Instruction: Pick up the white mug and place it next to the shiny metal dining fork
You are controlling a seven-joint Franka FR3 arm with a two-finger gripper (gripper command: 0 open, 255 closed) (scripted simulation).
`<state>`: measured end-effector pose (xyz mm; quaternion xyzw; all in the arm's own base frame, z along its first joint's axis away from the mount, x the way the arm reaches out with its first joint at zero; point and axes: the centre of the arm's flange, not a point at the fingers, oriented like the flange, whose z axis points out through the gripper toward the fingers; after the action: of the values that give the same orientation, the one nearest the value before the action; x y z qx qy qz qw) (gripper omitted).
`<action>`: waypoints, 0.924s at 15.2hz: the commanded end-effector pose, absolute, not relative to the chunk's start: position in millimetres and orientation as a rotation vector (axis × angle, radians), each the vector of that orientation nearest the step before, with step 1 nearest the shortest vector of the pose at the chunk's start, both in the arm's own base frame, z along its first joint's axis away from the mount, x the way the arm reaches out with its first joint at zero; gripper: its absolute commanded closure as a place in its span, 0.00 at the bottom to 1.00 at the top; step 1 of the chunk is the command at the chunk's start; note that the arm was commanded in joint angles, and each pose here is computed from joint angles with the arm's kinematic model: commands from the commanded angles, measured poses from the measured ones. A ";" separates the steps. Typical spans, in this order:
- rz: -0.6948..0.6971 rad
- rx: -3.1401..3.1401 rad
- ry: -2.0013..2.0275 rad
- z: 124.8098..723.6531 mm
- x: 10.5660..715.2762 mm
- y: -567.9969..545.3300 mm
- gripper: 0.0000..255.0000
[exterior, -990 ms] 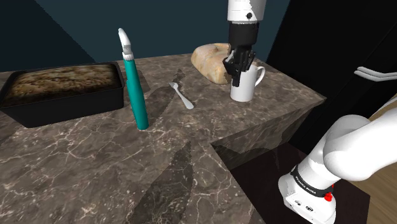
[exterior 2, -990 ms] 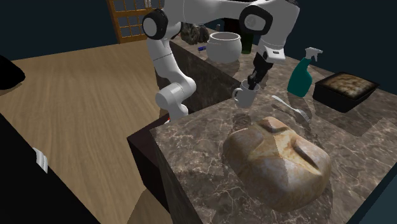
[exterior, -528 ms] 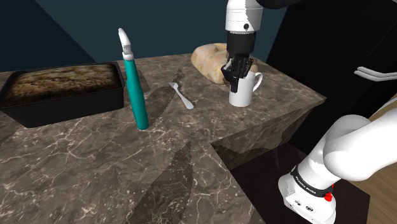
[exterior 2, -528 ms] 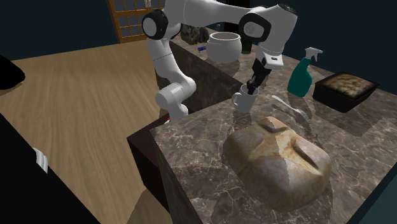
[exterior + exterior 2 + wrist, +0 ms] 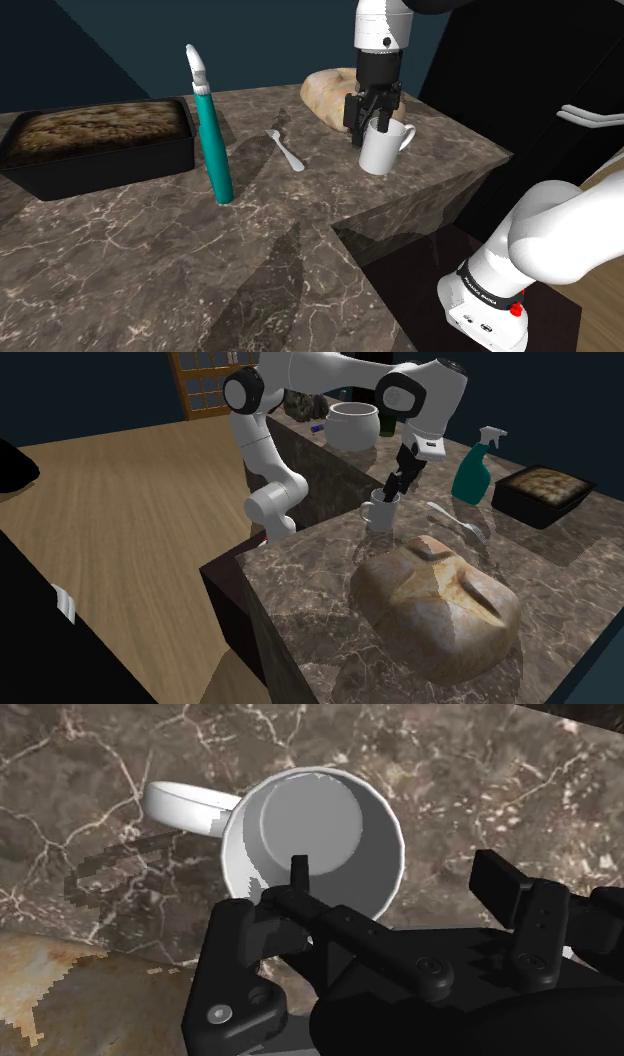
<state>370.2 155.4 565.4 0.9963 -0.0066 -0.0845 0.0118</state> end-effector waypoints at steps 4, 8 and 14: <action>-0.264 3.107 -0.021 591.4 374.7 156.0 0.00; -0.264 3.107 -0.021 614.7 378.6 156.6 0.00; -0.263 3.107 -0.021 614.6 378.7 156.5 0.00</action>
<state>378.7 156.5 614.6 0.9963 -0.0066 -0.0845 0.0118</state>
